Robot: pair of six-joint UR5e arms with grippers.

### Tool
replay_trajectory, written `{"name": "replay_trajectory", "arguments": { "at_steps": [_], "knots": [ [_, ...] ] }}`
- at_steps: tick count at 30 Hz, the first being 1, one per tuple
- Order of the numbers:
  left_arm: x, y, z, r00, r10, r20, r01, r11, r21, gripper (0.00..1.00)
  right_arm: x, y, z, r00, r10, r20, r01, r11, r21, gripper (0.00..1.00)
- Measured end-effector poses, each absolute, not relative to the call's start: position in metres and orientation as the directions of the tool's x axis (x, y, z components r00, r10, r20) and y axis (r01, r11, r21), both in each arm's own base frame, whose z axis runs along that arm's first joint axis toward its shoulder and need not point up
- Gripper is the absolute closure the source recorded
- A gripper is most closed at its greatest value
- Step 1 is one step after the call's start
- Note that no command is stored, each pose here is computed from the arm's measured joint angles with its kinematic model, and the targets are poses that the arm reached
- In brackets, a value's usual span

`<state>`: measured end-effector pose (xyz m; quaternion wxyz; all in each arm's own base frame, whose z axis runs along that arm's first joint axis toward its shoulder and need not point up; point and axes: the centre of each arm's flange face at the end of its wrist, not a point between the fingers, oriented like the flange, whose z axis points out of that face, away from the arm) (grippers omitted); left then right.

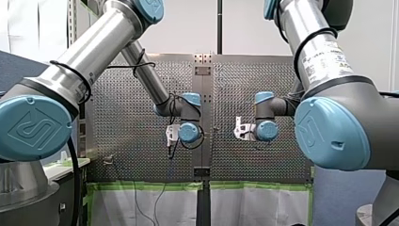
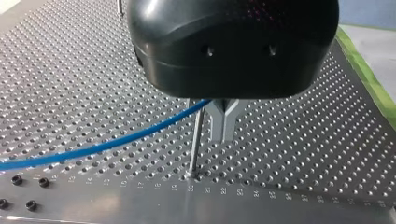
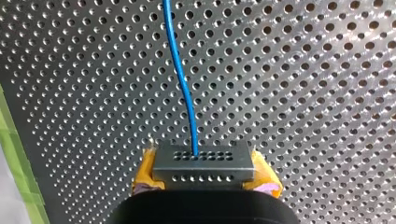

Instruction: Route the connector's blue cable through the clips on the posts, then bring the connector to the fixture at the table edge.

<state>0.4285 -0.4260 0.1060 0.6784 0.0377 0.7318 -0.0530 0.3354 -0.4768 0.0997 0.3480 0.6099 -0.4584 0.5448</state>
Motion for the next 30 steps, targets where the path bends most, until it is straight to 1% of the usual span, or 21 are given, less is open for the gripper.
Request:
{"name": "replay_trajectory", "arguments": {
  "at_steps": [11,16,22,28,29,30],
  "knots": [
    [0.431,-0.428,0.104,-0.079,-0.036,-0.996,0.147,0.988,-0.047,0.99,0.326,-0.486,0.100,-0.022,-0.176,0.984,-0.936,-0.342,-0.082,0.96],
    [0.435,-0.431,0.093,-0.093,-0.046,-0.995,0.142,0.988,-0.059,0.99,0.321,-0.489,0.101,-0.024,-0.175,0.984,-0.938,-0.336,-0.082,0.96],
    [0.443,-0.440,0.096,-0.077,-0.072,-0.994,0.146,0.986,-0.082,0.99,0.316,-0.494,0.102,-0.028,-0.170,0.985,-0.941,-0.328,-0.083,0.96],
    [0.447,-0.443,0.099,-0.071,-0.078,-0.994,0.151,0.985,-0.088,0.99,0.313,-0.499,0.103,-0.038,-0.168,0.985,-0.935,-0.342,-0.095,0.96],
    [0.447,-0.443,0.099,-0.070,-0.078,-0.994,0.151,0.985,-0.088,0.99,0.312,-0.500,0.104,-0.041,-0.167,0.985,-0.934,-0.345,-0.097,0.94],
    [0.447,-0.442,0.099,-0.070,-0.078,-0.994,0.151,0.985,-0.088,0.99,0.312,-0.501,0.104,-0.042,-0.166,0.985,-0.933,-0.346,-0.098,0.94]
  ]
}}
